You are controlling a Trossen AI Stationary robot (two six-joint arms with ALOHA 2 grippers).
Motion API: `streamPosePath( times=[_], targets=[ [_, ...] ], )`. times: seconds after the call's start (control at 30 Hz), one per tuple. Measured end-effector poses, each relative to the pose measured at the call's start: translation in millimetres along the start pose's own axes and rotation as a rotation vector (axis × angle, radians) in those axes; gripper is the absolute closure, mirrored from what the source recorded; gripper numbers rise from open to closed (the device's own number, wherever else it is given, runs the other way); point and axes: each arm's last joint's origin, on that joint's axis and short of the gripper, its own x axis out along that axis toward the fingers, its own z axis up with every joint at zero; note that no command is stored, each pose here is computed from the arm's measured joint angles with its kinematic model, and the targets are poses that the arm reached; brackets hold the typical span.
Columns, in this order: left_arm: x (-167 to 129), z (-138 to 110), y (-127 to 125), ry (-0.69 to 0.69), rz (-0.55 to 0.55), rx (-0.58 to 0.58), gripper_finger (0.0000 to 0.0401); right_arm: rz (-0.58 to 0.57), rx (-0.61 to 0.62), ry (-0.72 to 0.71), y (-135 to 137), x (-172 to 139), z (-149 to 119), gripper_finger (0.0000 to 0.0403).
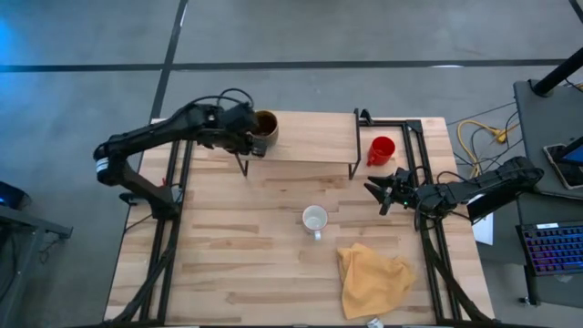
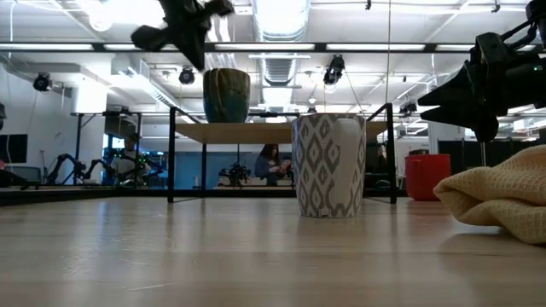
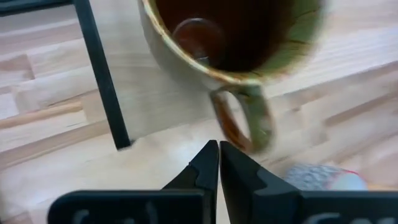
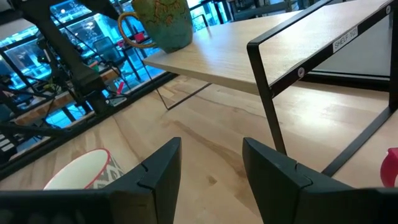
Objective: Stack small to large cups/mugs on shelf
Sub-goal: Put the white mug on the shelf
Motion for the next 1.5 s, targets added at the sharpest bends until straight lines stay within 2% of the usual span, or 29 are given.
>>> streamPosePath(
  times=[0.23,0.4,0.5,0.6,0.73,0.8,0.9,1.03,1.1,1.23,1.43,1.5],
  targets=[
    [-61,-16,17,-0.197,-0.147,-0.003,0.0401,0.015,0.031,-0.027,2,0,3,0.0238],
    [-77,-30,27,-0.201,-0.202,-0.04,0.0401,0.112,0.217,-0.168,10,-3,22,0.0239],
    [-72,-43,15,-0.219,-0.303,0.06,0.0401,0.272,0.272,-0.192,17,-5,31,0.0239],
    [-61,-64,-9,-0.258,-0.469,0.204,0.0401,0.421,0.331,-0.145,22,-7,35,0.0239],
    [-41,-105,-34,-0.275,-0.66,0.352,0.0401,0.528,0.341,-0.113,30,-9,43,0.0238],
    [-26,-128,-34,-0.223,-0.674,0.382,0.0401,0.541,0.331,-0.132,33,-11,50,0.0238],
    [-7,-158,-28,-0.116,-0.661,0.338,0.0401,0.549,0.28,-0.18,38,-12,64,0.0238],
    [17,-189,-15,0.009,-0.616,0.28,0.0401,0.511,0.066,-0.212,44,-11,71,0.0238],
    [26,-199,-8,0.046,-0.584,0.27,0.0401,0.503,0.033,-0.209,46,-11,75,0.0238],
    [40,-211,1,0.051,-0.561,0.326,0.0401,0.51,0.142,-0.167,53,-10,85,0.0239],
    [58,-220,9,0.008,-0.593,0.425,0.0401,0.524,0.161,-0.101,70,-2,97,0.0238],
    [65,-223,13,0.003,-0.596,0.441,0.0401,0.537,0.252,-0.074,79,1,106,0.0239]
  ],
)
